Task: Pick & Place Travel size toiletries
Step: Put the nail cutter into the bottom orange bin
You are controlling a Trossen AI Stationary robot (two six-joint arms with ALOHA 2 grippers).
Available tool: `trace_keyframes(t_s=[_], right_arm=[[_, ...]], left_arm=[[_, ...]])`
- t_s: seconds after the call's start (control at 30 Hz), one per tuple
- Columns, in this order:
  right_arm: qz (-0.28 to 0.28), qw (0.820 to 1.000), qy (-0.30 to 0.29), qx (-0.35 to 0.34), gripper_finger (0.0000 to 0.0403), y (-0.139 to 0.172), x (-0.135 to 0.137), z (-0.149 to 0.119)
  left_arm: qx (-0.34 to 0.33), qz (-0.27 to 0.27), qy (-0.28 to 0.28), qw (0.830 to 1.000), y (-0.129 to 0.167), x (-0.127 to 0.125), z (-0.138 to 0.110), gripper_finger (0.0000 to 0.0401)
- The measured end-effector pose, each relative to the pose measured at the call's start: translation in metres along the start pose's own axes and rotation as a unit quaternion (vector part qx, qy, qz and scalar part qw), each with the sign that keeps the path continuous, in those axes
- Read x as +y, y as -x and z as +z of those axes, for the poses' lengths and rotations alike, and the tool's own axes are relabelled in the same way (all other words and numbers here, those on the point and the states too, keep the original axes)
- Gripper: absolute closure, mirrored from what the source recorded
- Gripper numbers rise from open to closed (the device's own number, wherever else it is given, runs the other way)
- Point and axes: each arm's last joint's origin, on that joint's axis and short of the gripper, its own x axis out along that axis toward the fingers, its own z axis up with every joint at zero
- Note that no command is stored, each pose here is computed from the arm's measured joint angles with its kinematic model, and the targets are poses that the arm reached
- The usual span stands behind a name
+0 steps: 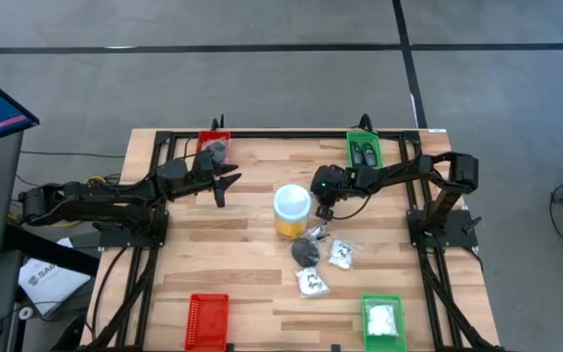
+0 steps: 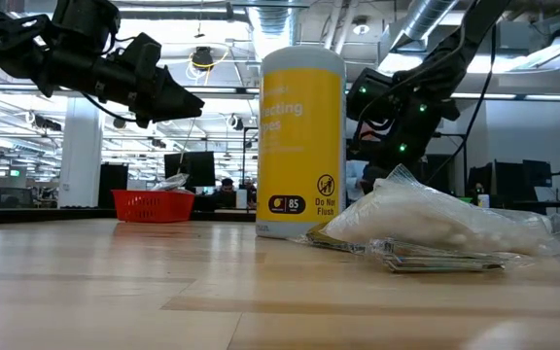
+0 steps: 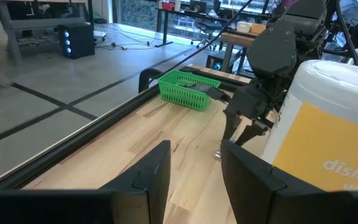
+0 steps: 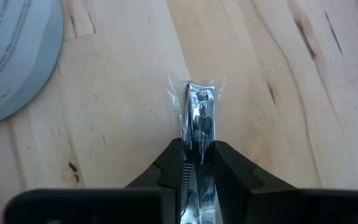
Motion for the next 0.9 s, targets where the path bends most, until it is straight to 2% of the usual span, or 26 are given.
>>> trace_keyframes(t_s=[0.27,0.47,0.57,0.9], right_arm=[[0.001,1.0,0.008,-0.003,0.0352,0.014,0.001,0.008],[0.003,1.0,0.014,-0.01,0.0352,0.027,0.0,0.023],[0.003,1.0,0.021,0.005,0.0352,0.029,-0.001,0.025],[-0.005,0.999,0.036,0.006,0.0352,0.063,-0.015,0.067]], left_arm=[[0.0,0.002,0.0,1.0,0.0,0.0,0.0,0.027],[0.0,0.001,0.0,1.0,0.0,0.0,0.0,0.027],[0.0,0.0,0.0,1.0,0.0,0.0,0.0,0.027],[0.0,-0.004,0.0,1.0,0.0,-0.001,0.0,0.027]])
